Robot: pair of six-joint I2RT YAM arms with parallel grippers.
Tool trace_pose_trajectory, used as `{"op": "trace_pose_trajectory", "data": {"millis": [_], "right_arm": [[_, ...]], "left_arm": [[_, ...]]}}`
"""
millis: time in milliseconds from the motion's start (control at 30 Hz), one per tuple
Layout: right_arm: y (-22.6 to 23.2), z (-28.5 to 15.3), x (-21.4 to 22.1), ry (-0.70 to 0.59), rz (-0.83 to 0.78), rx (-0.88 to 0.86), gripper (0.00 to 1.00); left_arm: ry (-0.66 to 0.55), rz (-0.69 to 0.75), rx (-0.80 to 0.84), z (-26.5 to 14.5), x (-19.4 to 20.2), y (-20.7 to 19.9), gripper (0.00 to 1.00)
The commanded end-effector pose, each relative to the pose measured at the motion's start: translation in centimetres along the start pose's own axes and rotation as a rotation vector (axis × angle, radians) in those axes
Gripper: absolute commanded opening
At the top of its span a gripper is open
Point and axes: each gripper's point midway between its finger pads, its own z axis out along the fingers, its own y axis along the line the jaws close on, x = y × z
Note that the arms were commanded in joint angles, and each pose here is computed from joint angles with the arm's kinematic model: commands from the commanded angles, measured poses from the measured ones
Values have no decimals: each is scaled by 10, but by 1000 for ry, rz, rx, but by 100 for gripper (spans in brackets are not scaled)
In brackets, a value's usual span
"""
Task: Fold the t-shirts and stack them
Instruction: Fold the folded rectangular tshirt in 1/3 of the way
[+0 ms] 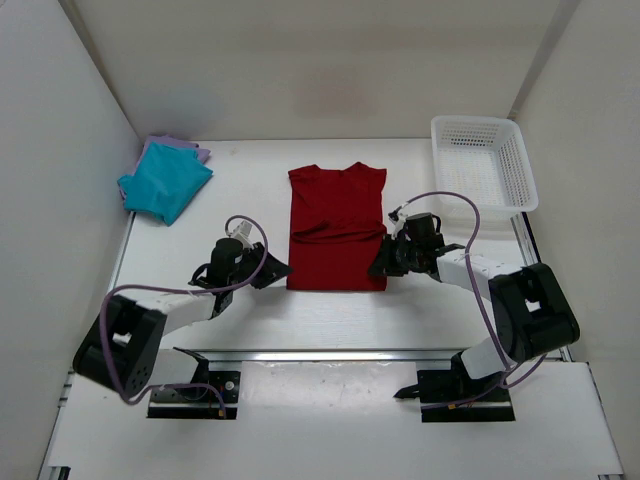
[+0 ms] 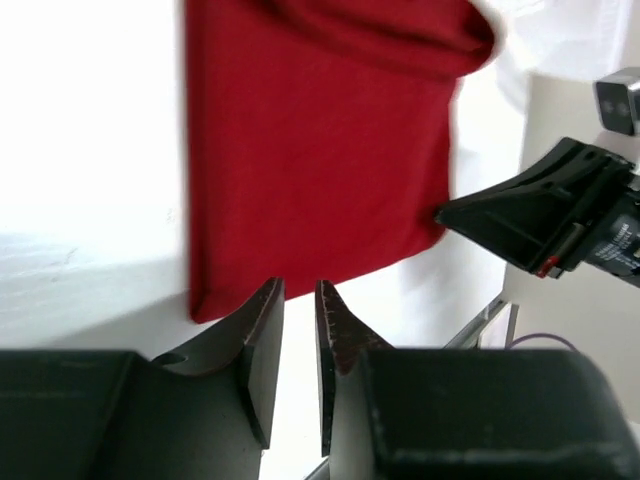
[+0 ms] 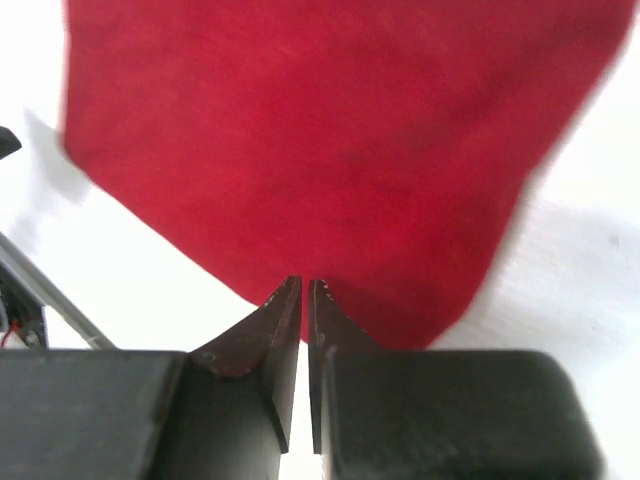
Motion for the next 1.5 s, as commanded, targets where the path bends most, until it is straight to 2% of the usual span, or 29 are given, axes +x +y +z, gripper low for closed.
{"op": "trace_pose_trajectory", "data": {"millis": [0, 133, 200, 233, 433, 633, 767, 867, 933, 967, 1033, 1167, 1233, 1267, 1333, 1433, 1467], "right_arm": [[37, -7, -37, -77, -126, -46, 7], [71, 23, -48, -54, -210, -136, 0], [74, 43, -60, -49, -241, -102, 0], [78, 50, -62, -48, -267, -101, 0], [51, 95, -66, 36, -256, -4, 0], [38, 106, -74, 7, -298, 72, 0], [35, 116, -126, -107, -316, 115, 0], [29, 124, -188, -225, -285, 148, 0], [33, 123, -214, -223, -236, 113, 0], [46, 110, -238, -267, -247, 96, 1], [66, 86, -249, -311, -276, 86, 0], [97, 38, -233, -378, -322, 15, 0], [82, 42, -187, -296, -271, -7, 0], [88, 36, -180, -300, -276, -26, 0], [67, 40, -125, -220, -213, -16, 1], [59, 25, -72, -204, -156, -79, 1], [57, 15, -70, -227, -151, -84, 2]], "left_arm": [[-66, 96, 13, -9, -15, -24, 31], [-47, 123, 78, -1, -5, -50, 32], [11, 112, 82, 11, 8, -47, 31], [1, 100, 88, 14, 5, -48, 30], [87, 64, 19, 30, 35, -10, 28], [92, 50, -26, 22, 43, 15, 28], [103, 51, -33, 19, 47, 18, 28], [95, 43, -33, 17, 47, 18, 27], [97, 55, 0, 14, 45, 7, 27], [94, 55, 9, 12, 44, 2, 28], [75, 69, 21, 8, 37, -6, 28], [12, 104, 17, -2, 16, -12, 29], [-16, 98, 8, -7, 4, -8, 31], [-35, 99, -6, -9, -4, -5, 32], [-48, 81, -45, -11, -10, 9, 36], [-67, 73, -83, -11, -19, 20, 40], [-65, 82, -101, -11, -20, 24, 41]]}}
